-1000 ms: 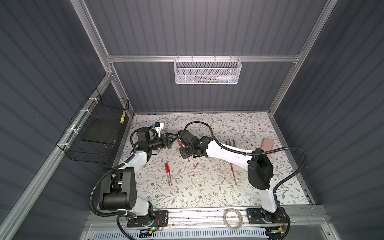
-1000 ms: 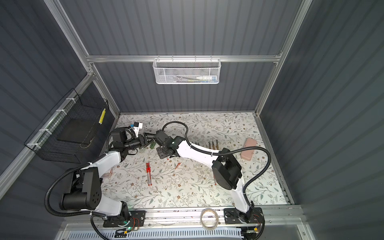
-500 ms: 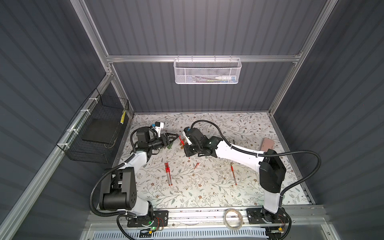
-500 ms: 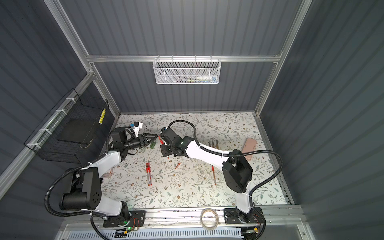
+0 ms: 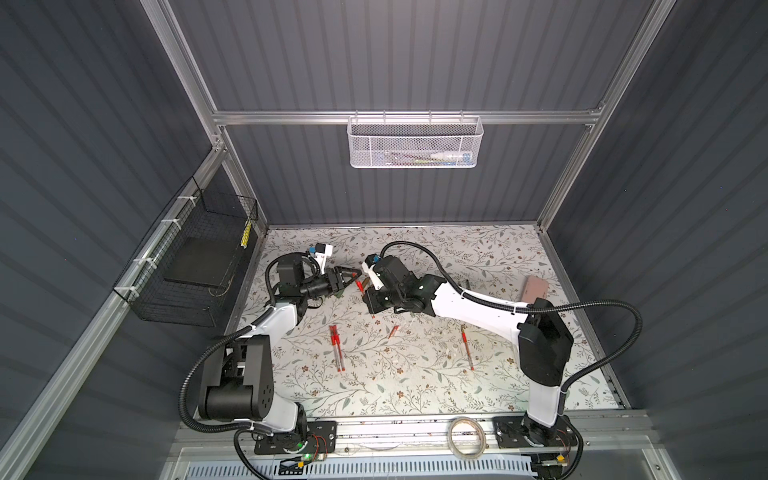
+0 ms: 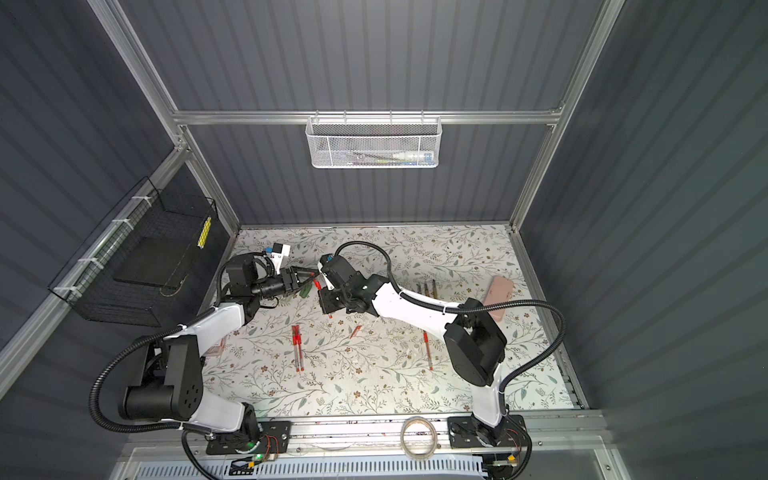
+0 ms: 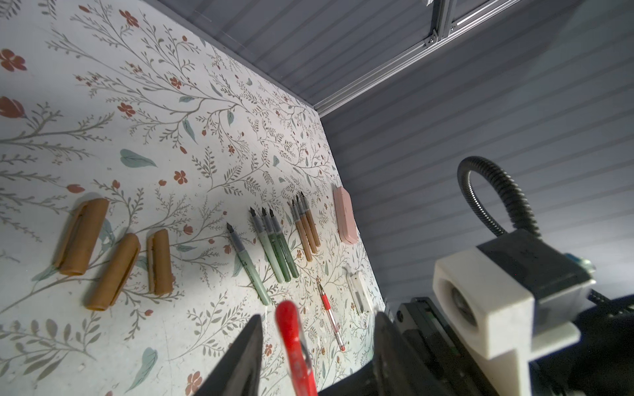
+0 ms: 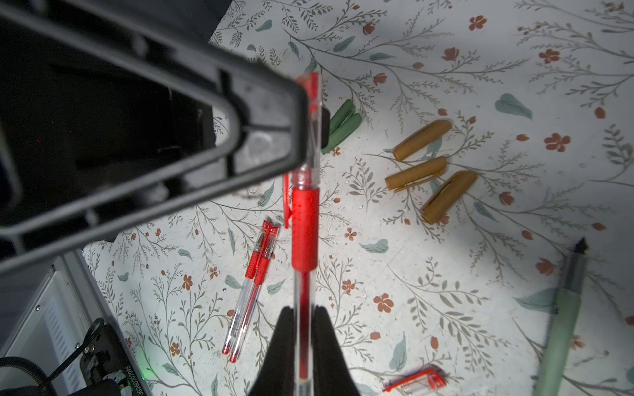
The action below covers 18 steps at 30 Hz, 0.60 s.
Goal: Remove pen caps from pens
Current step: Open the pen cap on the pen.
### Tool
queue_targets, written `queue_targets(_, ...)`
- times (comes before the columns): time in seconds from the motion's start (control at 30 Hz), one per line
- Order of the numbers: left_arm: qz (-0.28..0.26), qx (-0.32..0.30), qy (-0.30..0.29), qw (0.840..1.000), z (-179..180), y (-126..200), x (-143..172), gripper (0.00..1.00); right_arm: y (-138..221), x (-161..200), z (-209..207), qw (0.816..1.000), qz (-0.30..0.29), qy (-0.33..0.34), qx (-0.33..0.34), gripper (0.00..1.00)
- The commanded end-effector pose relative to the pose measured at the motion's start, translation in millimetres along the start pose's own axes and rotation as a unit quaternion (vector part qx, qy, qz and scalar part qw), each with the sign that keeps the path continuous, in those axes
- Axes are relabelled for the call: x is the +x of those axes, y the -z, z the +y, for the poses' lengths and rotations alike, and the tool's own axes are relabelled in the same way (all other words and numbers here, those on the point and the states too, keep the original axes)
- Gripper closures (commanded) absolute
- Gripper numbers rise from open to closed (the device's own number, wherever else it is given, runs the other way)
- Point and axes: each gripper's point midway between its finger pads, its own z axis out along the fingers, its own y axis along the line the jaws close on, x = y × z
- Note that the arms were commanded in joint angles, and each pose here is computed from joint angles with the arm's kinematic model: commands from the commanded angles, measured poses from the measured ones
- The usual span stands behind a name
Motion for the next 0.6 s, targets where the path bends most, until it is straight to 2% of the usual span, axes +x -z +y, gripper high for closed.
queue_targets(0.0,0.002,-0.002,-0.009,1.0,-0.1,-0.9,1.0,0.52,4.7,-4.7,9.2,1.0,-0.01,0.001,-0.014,1.0)
queue_targets(0.13,-0.002,-0.002,0.003,1.0,-3.1,-0.8,-3.6,0.69,0.2,-1.0,10.6,1.0,0.006,-0.001,-0.015,1.0)
queue_targets(0.3,-0.005,-0.007,-0.002,1.0,0.7,-0.4,-1.8,0.8,0.9,-1.9,10.5,1.0,-0.001,0.004,-0.013,1.0)
queue_targets(0.5,-0.002,-0.009,-0.003,1.0,2.1,-0.5,0.0,0.8,3.9,-4.6,12.6,1.0,-0.006,0.008,-0.015,1.0)
queue_targets(0.57,-0.003,-0.01,-0.001,1.0,1.4,-0.5,-1.5,0.86,1.7,-3.9,11.9,1.0,0.0,0.009,-0.011,1.0)
